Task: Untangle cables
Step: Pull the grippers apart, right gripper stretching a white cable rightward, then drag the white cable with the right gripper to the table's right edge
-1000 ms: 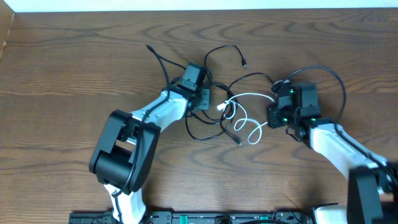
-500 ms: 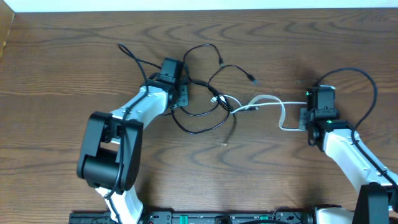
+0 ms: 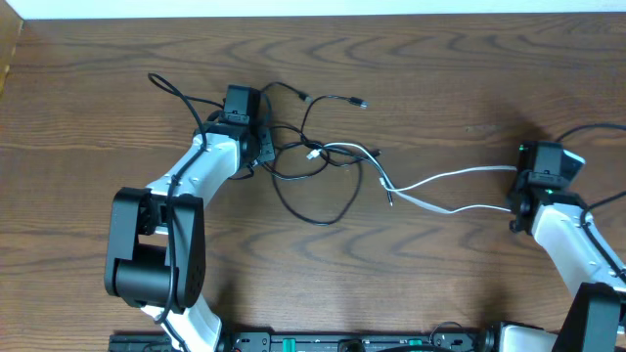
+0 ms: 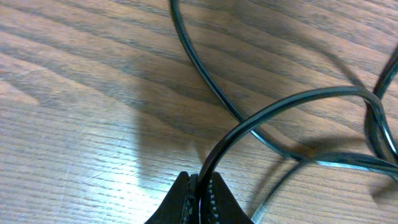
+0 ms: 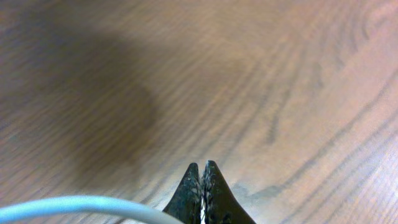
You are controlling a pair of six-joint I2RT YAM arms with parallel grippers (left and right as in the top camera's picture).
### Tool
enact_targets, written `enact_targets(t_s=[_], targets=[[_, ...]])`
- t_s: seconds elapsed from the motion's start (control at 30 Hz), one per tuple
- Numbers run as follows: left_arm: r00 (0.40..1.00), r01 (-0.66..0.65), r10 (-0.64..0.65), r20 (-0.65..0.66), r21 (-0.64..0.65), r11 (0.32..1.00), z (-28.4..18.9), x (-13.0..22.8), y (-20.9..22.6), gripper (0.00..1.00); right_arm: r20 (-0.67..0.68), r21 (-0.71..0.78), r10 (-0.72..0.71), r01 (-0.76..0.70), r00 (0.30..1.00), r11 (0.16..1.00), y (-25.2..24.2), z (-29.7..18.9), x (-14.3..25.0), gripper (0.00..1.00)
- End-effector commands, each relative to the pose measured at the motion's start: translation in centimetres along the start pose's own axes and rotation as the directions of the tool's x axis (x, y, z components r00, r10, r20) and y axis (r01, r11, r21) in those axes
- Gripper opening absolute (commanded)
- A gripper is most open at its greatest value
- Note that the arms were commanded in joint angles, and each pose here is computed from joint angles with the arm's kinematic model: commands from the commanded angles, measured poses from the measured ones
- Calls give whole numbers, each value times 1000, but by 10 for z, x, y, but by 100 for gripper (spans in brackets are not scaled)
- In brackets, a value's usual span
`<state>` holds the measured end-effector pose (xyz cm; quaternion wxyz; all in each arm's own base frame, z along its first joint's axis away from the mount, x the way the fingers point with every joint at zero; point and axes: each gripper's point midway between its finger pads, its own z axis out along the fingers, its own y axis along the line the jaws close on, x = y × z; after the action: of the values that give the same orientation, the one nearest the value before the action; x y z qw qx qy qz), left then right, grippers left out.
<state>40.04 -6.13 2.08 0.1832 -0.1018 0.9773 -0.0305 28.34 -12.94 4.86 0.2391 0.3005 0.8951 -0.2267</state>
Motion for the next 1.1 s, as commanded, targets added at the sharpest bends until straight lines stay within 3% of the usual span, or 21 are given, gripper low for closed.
enact_targets(t_s=[0.0, 0.33, 0.47, 0.63, 0.77, 0.9, 0.97, 1.07], targets=[[999, 33, -33, 7, -30, 999, -4, -1, 11, 8, -8, 47, 141, -140, 990, 989, -19, 4, -1, 1], [995, 97, -97, -5, -57, 994, -3, -1, 30, 8, -64, 37, 238, -236, 969, 971, -35, 15, 4, 1], [978, 207, -209, -18, -85, 975, -4, 0, 51, 8, -69, 70, 289, -284, 955, 956, -51, 20, 4, 1], [945, 320, -323, -48, -66, 945, -4, 2, 65, 8, -100, 107, 463, -453, 880, 885, -68, 26, 13, 1], [940, 332, -329, -89, 17, 943, -4, 3, 52, 8, -179, -23, 464, -475, 868, 880, -45, 27, 12, 1], [949, 306, -302, -85, 36, 951, -4, 2, 45, 8, -203, -284, 305, -354, 930, 891, -4, 19, -2, 1], [955, 290, -286, -83, 42, 956, -4, 2, 41, 8, -179, -461, 185, -248, 966, 852, 25, 7, -10, 1], [958, 278, -274, -83, 47, 959, -4, 2, 36, 8, -104, -679, 34, -96, 994, 728, 66, -20, -15, 6]])
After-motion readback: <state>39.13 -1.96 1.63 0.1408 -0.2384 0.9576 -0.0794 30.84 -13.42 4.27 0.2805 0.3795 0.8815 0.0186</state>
